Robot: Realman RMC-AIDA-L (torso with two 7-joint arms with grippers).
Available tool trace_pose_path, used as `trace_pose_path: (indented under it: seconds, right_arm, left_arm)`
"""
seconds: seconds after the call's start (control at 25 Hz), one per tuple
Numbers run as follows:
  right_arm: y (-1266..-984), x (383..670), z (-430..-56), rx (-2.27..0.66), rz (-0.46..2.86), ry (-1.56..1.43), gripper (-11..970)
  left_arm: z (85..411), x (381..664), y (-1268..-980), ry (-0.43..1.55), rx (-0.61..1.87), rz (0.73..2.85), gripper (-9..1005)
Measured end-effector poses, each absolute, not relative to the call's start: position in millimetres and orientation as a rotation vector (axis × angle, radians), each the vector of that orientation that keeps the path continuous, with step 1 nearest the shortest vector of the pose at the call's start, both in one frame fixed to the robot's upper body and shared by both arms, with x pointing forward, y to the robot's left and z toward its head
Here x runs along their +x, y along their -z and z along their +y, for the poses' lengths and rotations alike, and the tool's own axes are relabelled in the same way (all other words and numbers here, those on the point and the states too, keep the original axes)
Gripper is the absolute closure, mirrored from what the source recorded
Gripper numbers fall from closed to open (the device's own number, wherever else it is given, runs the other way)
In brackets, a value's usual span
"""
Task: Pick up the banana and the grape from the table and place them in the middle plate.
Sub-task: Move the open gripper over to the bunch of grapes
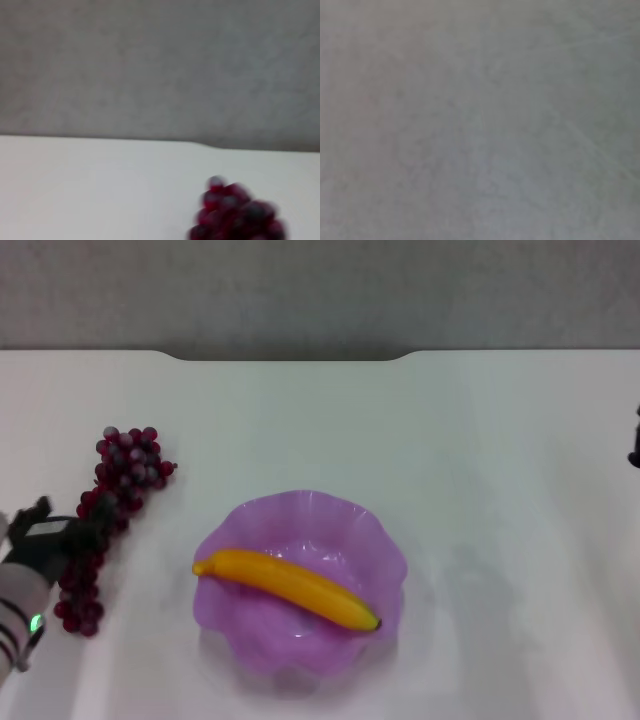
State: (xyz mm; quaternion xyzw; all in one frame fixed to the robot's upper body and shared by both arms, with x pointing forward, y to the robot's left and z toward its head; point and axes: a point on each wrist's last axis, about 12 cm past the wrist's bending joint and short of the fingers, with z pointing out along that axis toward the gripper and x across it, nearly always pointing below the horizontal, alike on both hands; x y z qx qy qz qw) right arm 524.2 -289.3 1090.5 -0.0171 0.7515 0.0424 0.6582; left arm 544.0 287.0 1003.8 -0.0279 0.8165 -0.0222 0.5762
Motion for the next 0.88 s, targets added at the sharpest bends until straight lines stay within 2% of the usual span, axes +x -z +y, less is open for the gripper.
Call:
trace_pose_path:
  seconds: [0.12, 0.36, 0.48, 0.68, 0.88]
  right_arm:
    - [-1092, 527, -287, -0.055, 1.724, -0.097, 938]
    - [-1089, 532, -284, -0.101, 1.774, -0.082, 938]
    - [-1092, 540, -265, -0.182, 1.780, -0.112, 938]
    - [-1090, 544, -233, -0.299, 1.809, -0.174, 938]
    - [-1092, 545, -214, -0.369, 1.807, -0.211, 938]
  left_arm:
    - [272, 547, -1013, 0.116, -0.049, 1.871, 198]
    - [263, 547, -1029, 0.148, 0.000, 1.789, 200]
    - [263, 546, -1028, 0.127, 0.062, 1.776, 201]
    - [278, 539, -1024, 0.074, 0.134, 1.707, 214]
    - [298, 535, -1019, 0.156, 0.138, 1.730, 230]
